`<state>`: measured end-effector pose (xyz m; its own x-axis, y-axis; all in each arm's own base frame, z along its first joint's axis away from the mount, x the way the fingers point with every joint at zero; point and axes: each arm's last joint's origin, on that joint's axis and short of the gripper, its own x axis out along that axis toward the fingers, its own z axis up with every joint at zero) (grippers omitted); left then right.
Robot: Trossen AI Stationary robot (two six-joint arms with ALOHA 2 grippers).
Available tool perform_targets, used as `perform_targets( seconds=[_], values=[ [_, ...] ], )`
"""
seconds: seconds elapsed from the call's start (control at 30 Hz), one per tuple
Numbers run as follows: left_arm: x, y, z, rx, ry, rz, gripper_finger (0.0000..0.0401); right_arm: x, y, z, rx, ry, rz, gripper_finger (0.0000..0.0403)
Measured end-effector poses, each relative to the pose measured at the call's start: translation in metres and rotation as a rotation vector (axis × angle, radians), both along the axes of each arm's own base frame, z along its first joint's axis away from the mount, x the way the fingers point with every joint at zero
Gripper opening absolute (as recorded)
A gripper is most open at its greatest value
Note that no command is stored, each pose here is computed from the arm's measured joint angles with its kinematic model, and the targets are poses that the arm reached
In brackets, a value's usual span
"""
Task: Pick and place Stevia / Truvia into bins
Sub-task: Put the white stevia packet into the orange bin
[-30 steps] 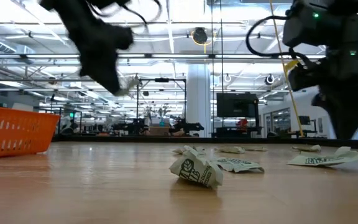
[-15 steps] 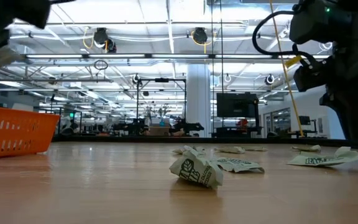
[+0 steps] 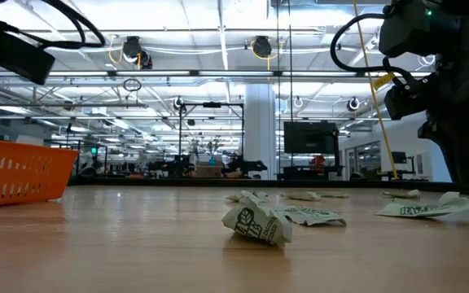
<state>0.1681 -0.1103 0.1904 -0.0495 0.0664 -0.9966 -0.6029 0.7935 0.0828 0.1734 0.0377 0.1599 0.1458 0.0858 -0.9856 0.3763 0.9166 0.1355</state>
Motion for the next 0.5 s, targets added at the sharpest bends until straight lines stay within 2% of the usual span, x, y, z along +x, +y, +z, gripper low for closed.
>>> perform_targets(
  seconds=[0.17, 0.43, 0.5],
  values=[
    [0.0047, 0.0036, -0.0041, 0.025, 0.01, 0.01, 0.0012, 0.0, 0.0, 0.0, 0.0, 0.0, 0.0, 0.0089],
    [0.0079, 0.0088, -0.004, 0.052, -0.004, -0.015, 0.0061, 0.0001, -0.0005, 0.0, 0.006, 0.0, 0.014, 0.0095],
    [0.0086, 0.0103, -0.0039, 0.052, -0.004, -0.011, 0.0068, 0.0001, -0.0007, 0.0001, 0.052, 0.009, 0.015, 0.0098]
  ],
)
